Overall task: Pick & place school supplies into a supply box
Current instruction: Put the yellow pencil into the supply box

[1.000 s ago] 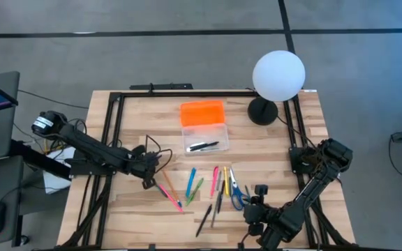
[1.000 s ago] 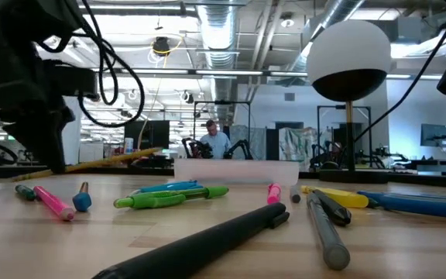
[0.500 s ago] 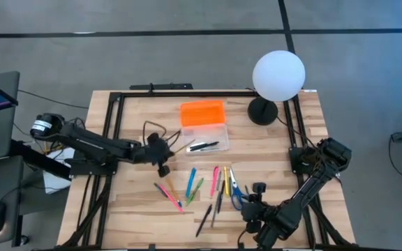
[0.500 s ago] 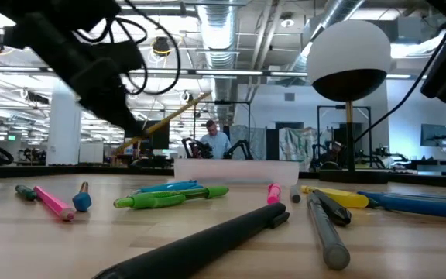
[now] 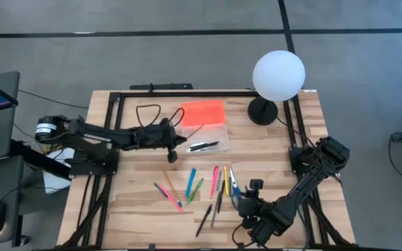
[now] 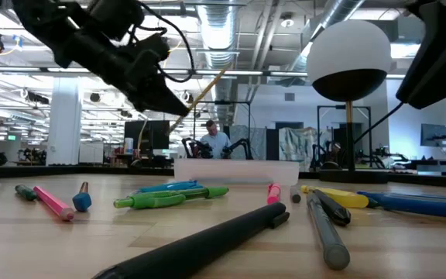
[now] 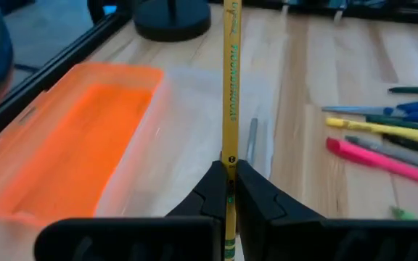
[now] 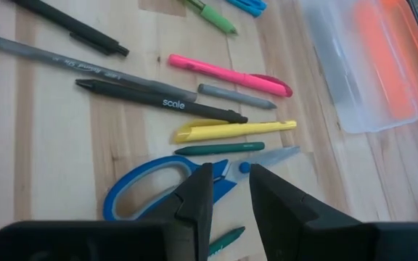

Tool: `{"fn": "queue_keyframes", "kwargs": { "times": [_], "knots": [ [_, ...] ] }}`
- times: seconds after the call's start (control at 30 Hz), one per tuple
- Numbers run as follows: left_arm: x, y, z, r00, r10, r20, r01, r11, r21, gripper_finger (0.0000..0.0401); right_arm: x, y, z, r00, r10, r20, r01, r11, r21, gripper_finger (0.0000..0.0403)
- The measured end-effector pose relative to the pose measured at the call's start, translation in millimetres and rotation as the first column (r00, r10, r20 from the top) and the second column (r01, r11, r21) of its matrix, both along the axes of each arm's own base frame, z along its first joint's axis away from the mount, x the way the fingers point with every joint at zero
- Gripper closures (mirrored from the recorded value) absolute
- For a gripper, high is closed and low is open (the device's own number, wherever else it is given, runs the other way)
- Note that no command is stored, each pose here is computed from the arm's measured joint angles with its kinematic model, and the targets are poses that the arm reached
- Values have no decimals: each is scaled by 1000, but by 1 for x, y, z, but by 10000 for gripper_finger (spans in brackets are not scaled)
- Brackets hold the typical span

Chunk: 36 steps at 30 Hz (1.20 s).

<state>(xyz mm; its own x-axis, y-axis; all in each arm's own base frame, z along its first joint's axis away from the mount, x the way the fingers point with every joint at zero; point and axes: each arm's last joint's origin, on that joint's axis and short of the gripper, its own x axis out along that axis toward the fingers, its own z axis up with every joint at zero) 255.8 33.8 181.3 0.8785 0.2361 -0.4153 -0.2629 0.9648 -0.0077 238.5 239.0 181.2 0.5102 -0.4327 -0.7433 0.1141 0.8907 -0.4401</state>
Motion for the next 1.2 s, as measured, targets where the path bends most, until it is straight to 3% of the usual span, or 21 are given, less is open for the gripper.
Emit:
{"fn": "queue_keyframes", "kwargs": {
  "times": [0.33,0.53,0.83,1.2],
  "knots": [
    [56,19,-18,996,-86,-36,86,996,1,401,3,-2,0,1000,-3,3,3,1000,5,316],
    [80,30,-27,975,-44,-217,30,997,-71,401,0,3,0,1000,13,13,-13,1000,19,316],
    [88,31,-19,928,16,-373,-50,995,-82,401,-5,8,0,999,26,20,-26,999,24,316],
    [86,31,-16,894,45,-447,-94,991,-90,395,-5,8,0,1000,18,25,-19,999,30,316]
  ]
}}
